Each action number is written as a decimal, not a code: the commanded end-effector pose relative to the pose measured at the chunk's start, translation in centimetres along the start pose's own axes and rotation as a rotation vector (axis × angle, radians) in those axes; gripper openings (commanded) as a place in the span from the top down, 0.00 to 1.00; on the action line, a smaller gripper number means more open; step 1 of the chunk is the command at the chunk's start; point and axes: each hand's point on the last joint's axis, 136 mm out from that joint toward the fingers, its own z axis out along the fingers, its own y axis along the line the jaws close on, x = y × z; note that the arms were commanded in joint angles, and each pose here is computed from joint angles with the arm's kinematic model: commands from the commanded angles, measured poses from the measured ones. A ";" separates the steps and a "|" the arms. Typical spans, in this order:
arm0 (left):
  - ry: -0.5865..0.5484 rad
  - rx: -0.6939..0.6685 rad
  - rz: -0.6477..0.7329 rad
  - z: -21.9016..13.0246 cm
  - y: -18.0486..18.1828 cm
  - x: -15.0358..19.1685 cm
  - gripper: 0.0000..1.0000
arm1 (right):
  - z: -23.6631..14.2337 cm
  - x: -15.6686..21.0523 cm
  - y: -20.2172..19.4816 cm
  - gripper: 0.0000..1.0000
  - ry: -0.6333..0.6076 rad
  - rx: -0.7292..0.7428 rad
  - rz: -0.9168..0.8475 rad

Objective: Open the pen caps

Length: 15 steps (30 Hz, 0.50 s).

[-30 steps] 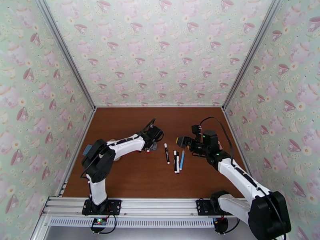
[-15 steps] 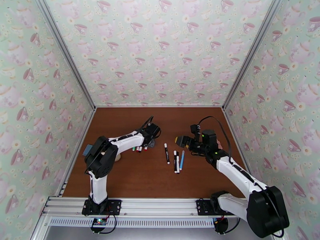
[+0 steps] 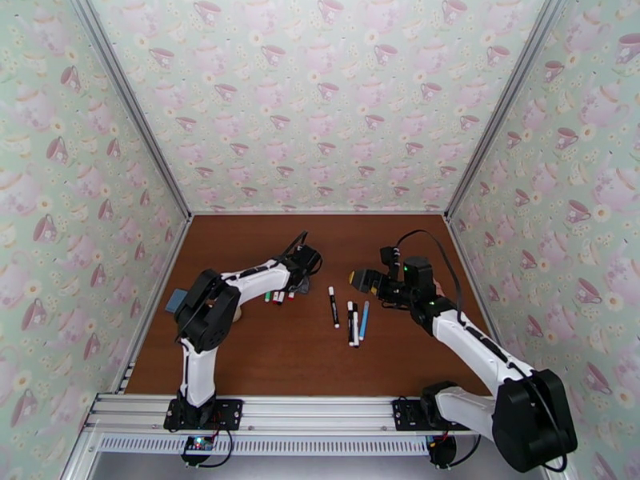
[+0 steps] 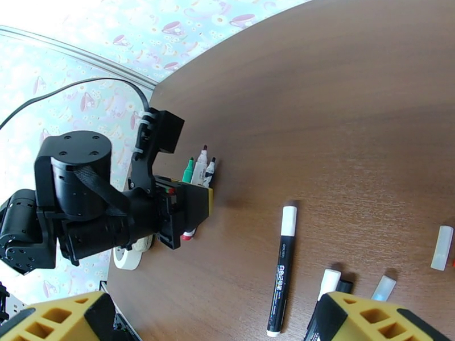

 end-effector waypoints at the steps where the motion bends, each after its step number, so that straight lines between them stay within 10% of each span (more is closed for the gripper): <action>1: 0.006 0.009 0.005 0.6 -0.5 -0.5 0.83 | 0.3 -0.5 0.9 0.00 0.008 -0.023 -0.008; 15: 0.048 -0.021 0.022 1.7 -0.3 0.4 0.76 | 0.5 -0.6 1.4 0.00 0.013 -0.037 -0.005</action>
